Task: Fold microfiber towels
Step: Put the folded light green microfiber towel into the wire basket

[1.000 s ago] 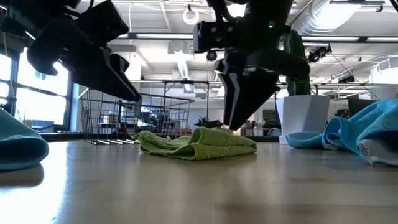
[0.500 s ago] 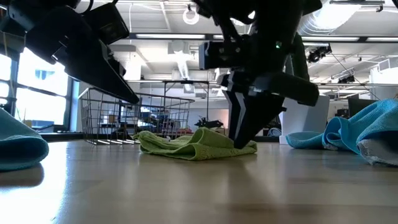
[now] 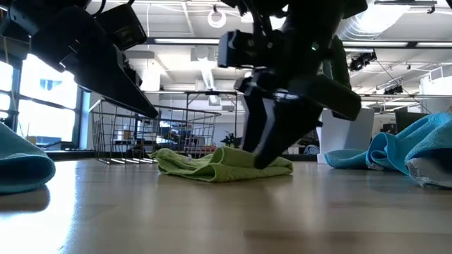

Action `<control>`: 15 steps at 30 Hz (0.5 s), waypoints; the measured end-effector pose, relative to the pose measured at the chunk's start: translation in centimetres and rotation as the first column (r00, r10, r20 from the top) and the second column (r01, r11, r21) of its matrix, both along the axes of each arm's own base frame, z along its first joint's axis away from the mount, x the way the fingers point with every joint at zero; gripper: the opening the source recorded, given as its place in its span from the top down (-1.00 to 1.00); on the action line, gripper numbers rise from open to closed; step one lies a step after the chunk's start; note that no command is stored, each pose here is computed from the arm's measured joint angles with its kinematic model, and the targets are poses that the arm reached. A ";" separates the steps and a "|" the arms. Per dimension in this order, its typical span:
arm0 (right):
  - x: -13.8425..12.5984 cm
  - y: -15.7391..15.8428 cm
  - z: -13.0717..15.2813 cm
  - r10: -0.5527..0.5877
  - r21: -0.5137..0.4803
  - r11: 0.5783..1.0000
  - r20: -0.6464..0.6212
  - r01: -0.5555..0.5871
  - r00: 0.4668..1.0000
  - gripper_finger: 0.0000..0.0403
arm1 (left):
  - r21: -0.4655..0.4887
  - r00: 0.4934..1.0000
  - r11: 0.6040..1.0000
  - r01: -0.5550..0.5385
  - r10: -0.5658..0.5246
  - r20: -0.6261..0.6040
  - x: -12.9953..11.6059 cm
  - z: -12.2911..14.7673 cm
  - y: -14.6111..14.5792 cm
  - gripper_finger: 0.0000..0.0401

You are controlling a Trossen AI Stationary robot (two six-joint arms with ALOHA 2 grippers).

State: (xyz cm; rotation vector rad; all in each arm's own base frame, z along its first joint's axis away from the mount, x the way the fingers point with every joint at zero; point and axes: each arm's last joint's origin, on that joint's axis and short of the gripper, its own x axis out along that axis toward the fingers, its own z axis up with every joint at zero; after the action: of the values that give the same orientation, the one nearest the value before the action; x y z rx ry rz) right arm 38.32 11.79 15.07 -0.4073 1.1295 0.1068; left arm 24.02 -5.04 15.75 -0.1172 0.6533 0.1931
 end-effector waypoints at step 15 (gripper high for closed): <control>1.3 0.3 -2.4 -0.029 0.031 0.999 0.038 0.028 0.999 -0.07 | -0.025 1.000 0.999 -0.021 0.021 0.002 0.0 0.0 0.0 -0.01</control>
State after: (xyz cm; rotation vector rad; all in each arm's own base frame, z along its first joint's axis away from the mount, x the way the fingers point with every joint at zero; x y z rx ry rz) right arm 39.59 12.12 12.64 -0.3647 1.0945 0.0903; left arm 24.00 -5.03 15.74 -0.1486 0.6523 0.2049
